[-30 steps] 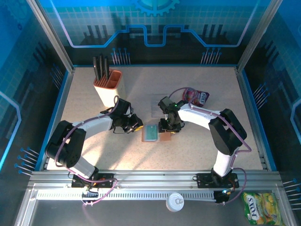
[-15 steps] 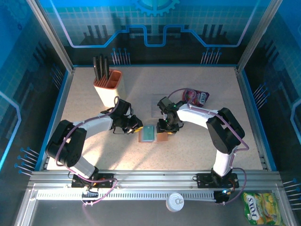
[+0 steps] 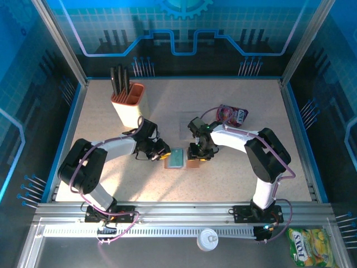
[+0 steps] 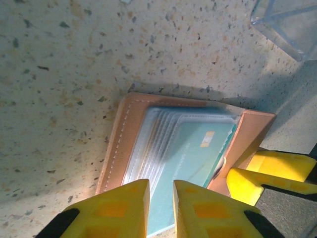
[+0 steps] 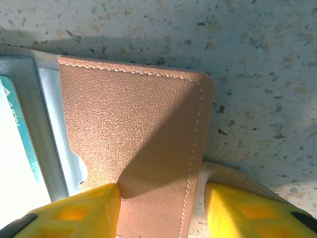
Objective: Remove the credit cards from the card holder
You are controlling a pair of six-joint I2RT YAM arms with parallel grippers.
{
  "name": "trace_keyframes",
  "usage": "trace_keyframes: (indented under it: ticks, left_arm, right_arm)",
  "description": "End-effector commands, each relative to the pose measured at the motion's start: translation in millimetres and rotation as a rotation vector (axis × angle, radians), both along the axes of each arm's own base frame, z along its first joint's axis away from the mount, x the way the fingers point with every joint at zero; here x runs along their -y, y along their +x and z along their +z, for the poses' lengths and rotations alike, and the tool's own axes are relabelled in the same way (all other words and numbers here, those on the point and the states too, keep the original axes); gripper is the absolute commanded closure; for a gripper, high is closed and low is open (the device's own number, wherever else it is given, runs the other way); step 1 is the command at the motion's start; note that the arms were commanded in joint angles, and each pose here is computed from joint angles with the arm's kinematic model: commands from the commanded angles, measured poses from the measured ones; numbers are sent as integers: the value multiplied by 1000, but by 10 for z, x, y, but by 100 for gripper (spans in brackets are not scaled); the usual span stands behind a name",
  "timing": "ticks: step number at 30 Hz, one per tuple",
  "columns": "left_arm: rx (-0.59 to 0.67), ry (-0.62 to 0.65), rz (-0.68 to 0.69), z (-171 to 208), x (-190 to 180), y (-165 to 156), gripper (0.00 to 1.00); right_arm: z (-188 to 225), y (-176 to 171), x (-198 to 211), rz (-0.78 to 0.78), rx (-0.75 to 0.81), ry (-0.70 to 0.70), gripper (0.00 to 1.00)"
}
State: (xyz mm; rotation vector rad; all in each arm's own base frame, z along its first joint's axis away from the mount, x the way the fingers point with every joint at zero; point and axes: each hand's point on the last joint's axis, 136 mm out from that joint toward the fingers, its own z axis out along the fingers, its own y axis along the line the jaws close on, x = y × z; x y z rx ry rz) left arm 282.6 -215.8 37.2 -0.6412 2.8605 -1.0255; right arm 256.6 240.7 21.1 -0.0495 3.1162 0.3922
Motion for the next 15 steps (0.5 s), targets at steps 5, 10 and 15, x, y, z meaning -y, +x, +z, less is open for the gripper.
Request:
trace_keyframes:
  ticks: [5,10,15]
  left_arm:
    - [-27,-77,-22,-78,153,-45,78]
    - [-37,-83,-32,-107,209,-55,78]
    - [-19,-89,-43,-69,240,-31,79]
  right_arm:
    - [37,-43,196,-43,-3,-29,52]
    - [80,-46,258,-50,11,-44,54]
    - [130,-31,287,-58,24,-36,55]
